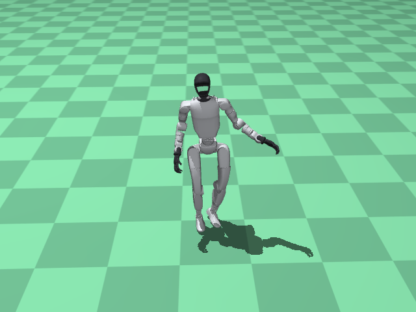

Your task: Kungfu

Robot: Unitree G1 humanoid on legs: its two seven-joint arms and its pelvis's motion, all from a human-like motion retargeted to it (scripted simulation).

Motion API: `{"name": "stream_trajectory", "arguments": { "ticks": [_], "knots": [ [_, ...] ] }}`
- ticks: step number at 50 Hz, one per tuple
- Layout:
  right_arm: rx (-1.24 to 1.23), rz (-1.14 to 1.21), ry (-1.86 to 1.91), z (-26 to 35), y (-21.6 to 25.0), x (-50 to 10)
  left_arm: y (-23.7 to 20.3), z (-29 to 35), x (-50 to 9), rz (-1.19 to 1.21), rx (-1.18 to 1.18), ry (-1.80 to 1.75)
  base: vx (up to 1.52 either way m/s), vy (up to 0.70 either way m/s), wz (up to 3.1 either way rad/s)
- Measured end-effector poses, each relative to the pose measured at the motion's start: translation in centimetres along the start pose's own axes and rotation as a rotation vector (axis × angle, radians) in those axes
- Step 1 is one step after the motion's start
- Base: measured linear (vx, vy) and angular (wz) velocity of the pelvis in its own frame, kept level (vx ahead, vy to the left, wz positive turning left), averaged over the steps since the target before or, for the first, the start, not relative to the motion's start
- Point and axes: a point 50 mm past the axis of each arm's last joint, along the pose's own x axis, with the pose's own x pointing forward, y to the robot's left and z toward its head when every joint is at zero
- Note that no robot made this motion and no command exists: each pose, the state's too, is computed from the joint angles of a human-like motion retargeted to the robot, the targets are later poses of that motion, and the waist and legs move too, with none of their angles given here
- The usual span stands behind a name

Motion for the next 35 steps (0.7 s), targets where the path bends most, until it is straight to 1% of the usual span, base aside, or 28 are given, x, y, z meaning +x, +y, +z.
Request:
{"name": "stream_trajectory", "arguments": {
  "ticks": [2, 3, 5, 6, 7, 8, 9, 10, 12, 13, 14, 15, 17, 18, 20, 22, 23, 26, 30, 32, 35],
  "knots": [
    [0.092, 0.021, -0.117, 1.9, -0.8, 0.2, 3.0, 7.2, 1.4, -0.001, -0.442, -0.286, -0.42, 0.94, 1.08],
    [0.149, 0.034, -0.173, 3.0, -0.9, 0.3, 4.7, 11.8, 1.5, -0.006, -0.670, -0.466, -1.03, 1.26, 2.10],
    [0.268, 0.077, -0.286, 5.2, -0.7, 0.0, 7.1, 22.2, -0.6, -0.095, -1.065, -0.866, -1.06, 0.66, 2.34],
    [0.347, 0.103, -0.356, 6.9, -0.7, 0.1, 7.9, 28.6, -3.3, -0.232, -1.209, -1.091, -0.65, -0.36, 2.03],
    [0.426, 0.131, -0.433, 8.8, -0.9, 0.0, 8.9, 34.4, -7.1, -0.402, -1.332, -1.326, -0.46, -0.91, 1.60],
    [0.502, 0.154, -0.526, 10.9, -1.4, 0.0, 9.5, 39.8, -12.6, -0.635, -1.416, -1.584, -0.50, -1.11, 0.89],
    [0.564, 0.215, -0.627, 13.4, -1.4, -0.1, 10.8, 43.5, -18.4, -0.862, -1.449, -1.841, -0.51, -1.33, 0.12],
    [0.616, 0.298, -0.733, 15.9, -1.1, -0.4, 12.4, 45.7, -24.6, -1.082, -1.433, -2.109, -0.25, -1.18, -0.75],
    [0.684, 0.420, -0.823, 17.7, -1.0, -1.5, 9.6, 46.8, -33.8, -1.588, -1.395, -2.315, 0.21, -0.59, -1.08],
    [0.705, 0.468, -0.847, 17.9, -1.1, -2.2, 7.5, 46.5, -37.2, -1.832, -1.370, -2.322, 0.53, -0.09, -0.27],
    [0.729, 0.483, -0.855, 17.5, -1.4, -2.9, 4.6, 46.0, -40.0, -2.088, -1.355, -2.252, 0.66, 0.07, 0.62],
    [0.753, 0.479, -0.856, 16.7, -2.0, -3.8, 1.6, 45.0, -42.7, -2.346, -1.349, -2.138, 0.61, 0.09, 0.78],
    [0.761, 0.438, -0.903, 16.8, -3.4, -4.6, -2.4, 42.7, -46.4, -2.740, -1.349, -1.852, 0.33, 0.18, 0.41],
    [0.761, 0.414, -0.941, 17.3, -4.2, -4.8, -3.7, 41.9, -47.5, -2.894, -1.364, -1.684, -0.02, 0.27, 0.15],
    [0.748, 0.391, -1.034, 19.1, -5.2, -5.2, -5.9, 41.1, -48.3, -3.059, -1.380, -1.371, -0.27, 0.29, -0.13],
    [0.723, 0.360, -1.110, 20.2, -6.2, -5.8, -7.4, 41.1, -47.8, -3.024, -1.386, -1.226, -0.13, 0.21, -0.10],
    [0.704, 0.338, -1.124, 20.2, -6.7, -6.1, -7.9, 41.3, -47.2, -2.966, -1.383, -1.224, 0.17, 0.17, -0.06],
    [0.624, 0.224, -1.144, 19.7, -8.2, -7.4, -8.3, 41.3, -45.6, -2.775, -1.249, -1.437, 0.14, 0.14, 0.11],
    [0.474, 0.065, -1.180, 19.7, -10.1, -9.5, -7.0, 42.1, -43.6, -2.509, -1.039, -1.771, 0.05, 0.16, 0.20],
    [0.372, 0.021, -1.182, 20.1, -10.7, -10.3, -6.3, 42.7, -41.7, -2.330, -0.949, -1.891, 0.19, 0.25, 0.33],
    [0.164, -0.008, -1.198, 21.7, -11.3, -11.3, -4.4, 43.9, -37.7, -1.928, -0.821, -2.058, 0.26, 0.30, 0.49]
  ]
}}
